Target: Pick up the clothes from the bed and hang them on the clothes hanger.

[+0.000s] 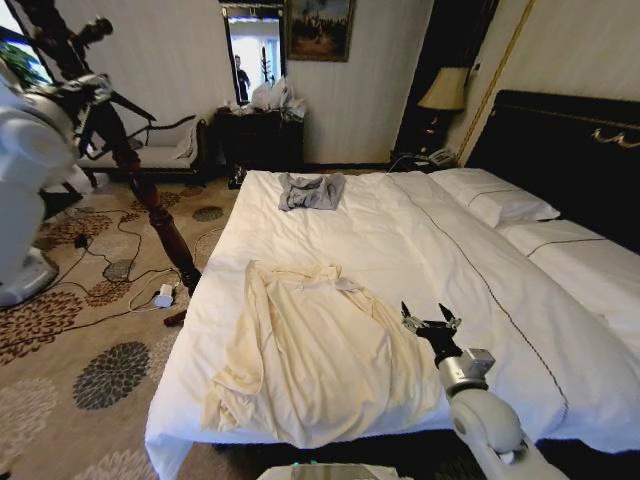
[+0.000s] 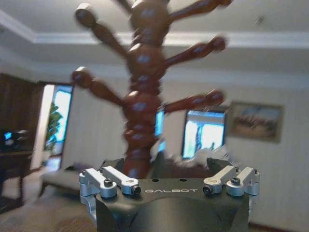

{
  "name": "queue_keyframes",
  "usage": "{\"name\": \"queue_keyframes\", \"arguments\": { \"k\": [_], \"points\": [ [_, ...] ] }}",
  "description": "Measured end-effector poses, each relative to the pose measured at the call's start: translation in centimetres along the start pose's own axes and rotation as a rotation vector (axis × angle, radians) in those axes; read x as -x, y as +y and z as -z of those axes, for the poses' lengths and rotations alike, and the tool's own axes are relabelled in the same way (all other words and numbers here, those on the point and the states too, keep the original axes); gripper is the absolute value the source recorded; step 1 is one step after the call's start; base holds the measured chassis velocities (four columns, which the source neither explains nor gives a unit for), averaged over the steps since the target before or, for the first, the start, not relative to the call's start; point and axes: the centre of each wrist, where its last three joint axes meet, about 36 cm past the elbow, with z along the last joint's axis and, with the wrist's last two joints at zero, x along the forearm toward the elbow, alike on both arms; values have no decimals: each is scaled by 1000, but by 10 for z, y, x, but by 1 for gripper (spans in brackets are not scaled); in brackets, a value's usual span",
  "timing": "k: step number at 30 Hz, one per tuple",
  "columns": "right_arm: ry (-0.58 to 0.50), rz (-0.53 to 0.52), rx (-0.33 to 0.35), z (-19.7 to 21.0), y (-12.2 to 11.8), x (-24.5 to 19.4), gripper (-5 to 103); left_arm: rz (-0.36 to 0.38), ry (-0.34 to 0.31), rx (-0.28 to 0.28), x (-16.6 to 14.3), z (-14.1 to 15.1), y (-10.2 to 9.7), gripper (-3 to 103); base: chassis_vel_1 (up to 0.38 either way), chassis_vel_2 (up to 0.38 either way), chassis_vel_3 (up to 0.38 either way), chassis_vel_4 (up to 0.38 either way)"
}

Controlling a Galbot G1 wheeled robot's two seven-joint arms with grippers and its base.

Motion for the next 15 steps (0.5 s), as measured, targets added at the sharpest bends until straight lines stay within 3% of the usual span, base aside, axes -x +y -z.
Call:
{"name": "queue_keyframes", "arguments": {
  "k": [5, 10, 15],
  "points": [
    [-1, 0, 0, 0, 0, 0, 100, 44, 75, 13, 11, 1, 13, 97, 0, 0, 0, 0],
    [-5, 1, 4, 1, 1, -1, 100, 56, 152, -24, 24, 4, 14, 97, 0, 0, 0, 0],
    [1, -6, 13, -3, 4, -3, 100, 76, 204, -7, 37, 5, 10, 97, 0, 0, 0, 0]
  ]
}}
